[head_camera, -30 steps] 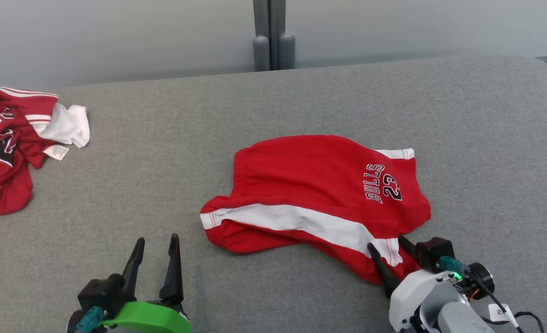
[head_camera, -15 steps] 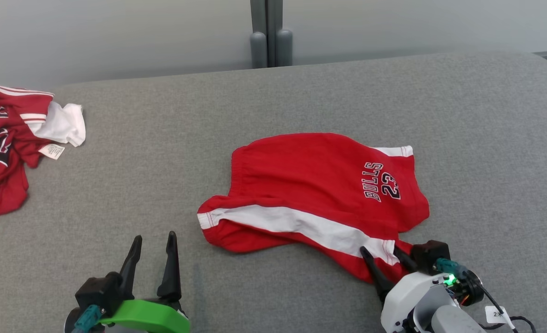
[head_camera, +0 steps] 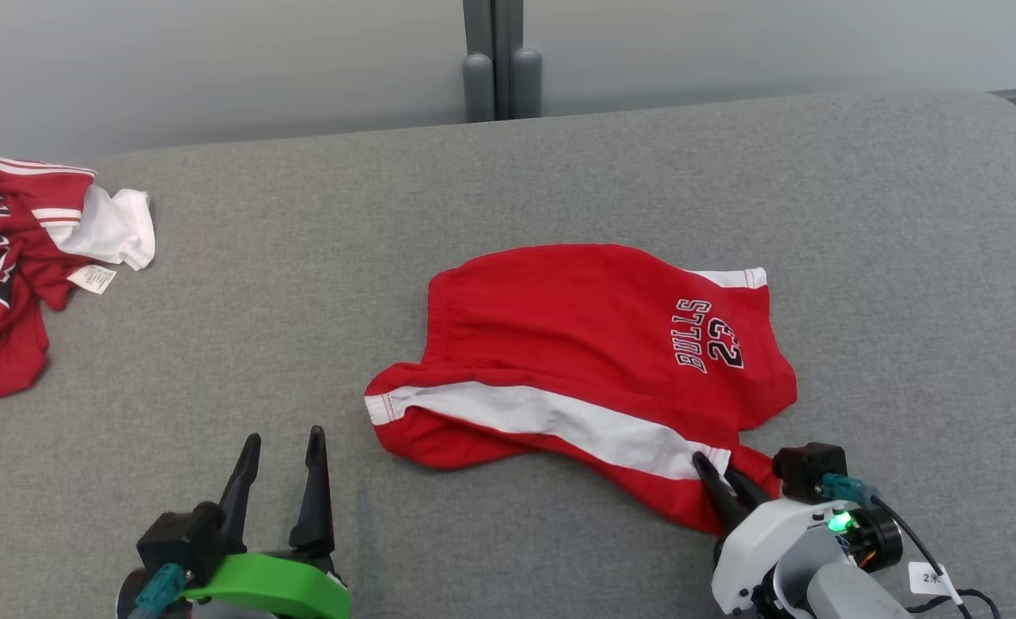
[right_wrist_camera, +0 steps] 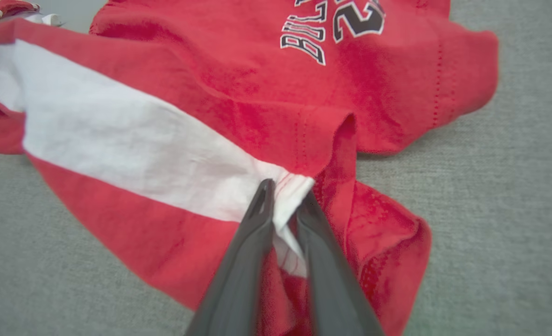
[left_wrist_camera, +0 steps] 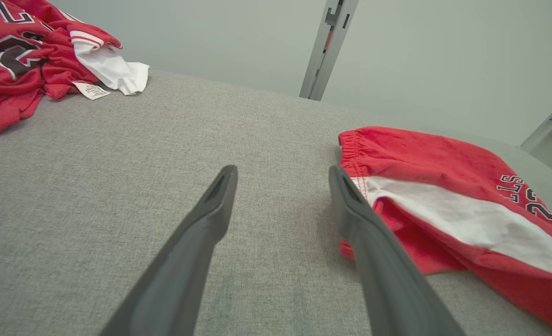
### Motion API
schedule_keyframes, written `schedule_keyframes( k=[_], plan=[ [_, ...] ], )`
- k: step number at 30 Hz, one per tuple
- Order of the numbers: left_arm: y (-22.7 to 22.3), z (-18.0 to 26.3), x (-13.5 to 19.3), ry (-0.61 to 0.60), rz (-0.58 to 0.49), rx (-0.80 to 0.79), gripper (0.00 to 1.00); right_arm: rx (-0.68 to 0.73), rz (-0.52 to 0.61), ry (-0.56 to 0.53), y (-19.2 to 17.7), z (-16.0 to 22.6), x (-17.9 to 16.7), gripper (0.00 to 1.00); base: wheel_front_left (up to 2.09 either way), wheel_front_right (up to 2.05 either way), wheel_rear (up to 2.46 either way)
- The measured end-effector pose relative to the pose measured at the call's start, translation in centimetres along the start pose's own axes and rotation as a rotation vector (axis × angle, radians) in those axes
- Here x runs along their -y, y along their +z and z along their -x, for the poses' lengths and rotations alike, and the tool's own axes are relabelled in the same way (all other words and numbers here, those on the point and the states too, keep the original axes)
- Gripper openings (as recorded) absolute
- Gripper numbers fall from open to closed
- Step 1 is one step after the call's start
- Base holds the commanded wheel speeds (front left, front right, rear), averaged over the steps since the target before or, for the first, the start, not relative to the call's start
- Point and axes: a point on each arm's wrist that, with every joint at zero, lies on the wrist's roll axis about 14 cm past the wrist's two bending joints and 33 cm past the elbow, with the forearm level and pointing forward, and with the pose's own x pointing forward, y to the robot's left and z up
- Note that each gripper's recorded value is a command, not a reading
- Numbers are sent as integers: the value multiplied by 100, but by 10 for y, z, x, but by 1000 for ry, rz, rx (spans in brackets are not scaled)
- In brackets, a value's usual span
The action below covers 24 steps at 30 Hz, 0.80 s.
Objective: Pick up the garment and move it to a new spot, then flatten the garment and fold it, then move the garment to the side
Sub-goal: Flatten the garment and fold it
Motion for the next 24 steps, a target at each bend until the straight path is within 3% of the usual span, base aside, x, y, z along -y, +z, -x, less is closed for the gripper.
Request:
schedule_keyframes(
  k=[1,2,11,19,24],
  plan=[
    [0,0,0,0,0,0,100,-3,2,2,0,-1,-1,12,0,0,0],
    [0,0,0,-1,0,0,100,-5,4,4,0,-1,-1,0,0,0,0],
    [-18,-4,20,-59,42,-60,100,46,30,-19,15,-2,8,0,0,0,0],
    [-39,-20,40,-121,254,-239,100,67,54,-35,24,0,14,0,0,0,0],
    [-42,-25,40,-162,282,-325,100,67,57,-32,24,1,13,0,0,0,0]
  ],
)
